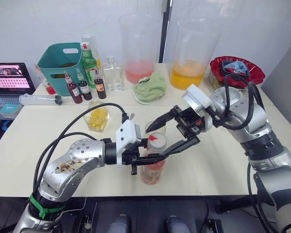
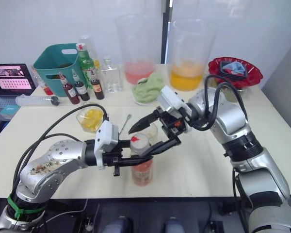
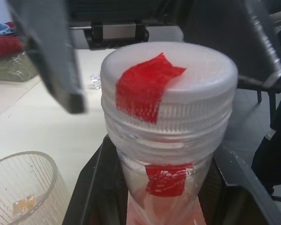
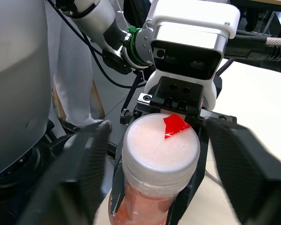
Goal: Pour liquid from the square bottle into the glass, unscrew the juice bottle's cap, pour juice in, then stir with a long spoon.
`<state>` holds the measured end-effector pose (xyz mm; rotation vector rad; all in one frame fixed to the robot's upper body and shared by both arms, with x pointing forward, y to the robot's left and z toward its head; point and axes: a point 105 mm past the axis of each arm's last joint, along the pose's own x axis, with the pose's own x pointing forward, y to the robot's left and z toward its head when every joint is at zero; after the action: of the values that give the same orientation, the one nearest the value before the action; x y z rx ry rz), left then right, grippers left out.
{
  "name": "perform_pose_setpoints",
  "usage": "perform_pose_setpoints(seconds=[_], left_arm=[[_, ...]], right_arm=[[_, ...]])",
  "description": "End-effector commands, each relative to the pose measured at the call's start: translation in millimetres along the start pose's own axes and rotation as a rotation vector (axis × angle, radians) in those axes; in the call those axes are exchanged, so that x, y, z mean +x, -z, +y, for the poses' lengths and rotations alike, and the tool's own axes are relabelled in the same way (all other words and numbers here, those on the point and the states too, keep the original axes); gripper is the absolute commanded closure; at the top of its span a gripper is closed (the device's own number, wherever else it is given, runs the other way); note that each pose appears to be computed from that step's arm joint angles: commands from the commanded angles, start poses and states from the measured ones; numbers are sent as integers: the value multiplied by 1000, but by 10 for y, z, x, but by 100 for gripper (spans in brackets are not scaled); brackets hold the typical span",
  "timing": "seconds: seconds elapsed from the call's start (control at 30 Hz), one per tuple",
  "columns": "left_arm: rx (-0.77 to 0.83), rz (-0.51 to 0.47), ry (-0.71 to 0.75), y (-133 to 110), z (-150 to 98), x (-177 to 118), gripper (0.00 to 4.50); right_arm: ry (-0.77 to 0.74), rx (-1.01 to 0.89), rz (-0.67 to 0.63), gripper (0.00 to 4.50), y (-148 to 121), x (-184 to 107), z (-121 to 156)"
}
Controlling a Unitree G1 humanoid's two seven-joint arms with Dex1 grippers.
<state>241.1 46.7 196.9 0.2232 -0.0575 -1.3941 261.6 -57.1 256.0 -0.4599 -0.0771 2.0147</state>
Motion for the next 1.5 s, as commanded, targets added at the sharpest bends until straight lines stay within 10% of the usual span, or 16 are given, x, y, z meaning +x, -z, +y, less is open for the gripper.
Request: perform_pose_setpoints(seconds=[0.03, 0.73, 0.83, 1.1, 1.5], left_arm=[[-59, 25, 45, 107, -92, 42, 307], [-61, 1, 155, 109, -48, 146, 307], [-59, 3, 160, 108, -47, 148, 307], [-48, 14, 127, 103, -18, 120, 307], [-43, 22, 84, 94, -39, 71, 307]], right_arm=[[51, -65, -26, 5, -237, -111, 97], [700, 184, -119, 5, -80, 37, 274], [708, 194, -110, 29, -64, 45, 276], [640, 202, -77, 283, 1, 70, 251], [285, 61, -33, 284, 9, 5, 219]])
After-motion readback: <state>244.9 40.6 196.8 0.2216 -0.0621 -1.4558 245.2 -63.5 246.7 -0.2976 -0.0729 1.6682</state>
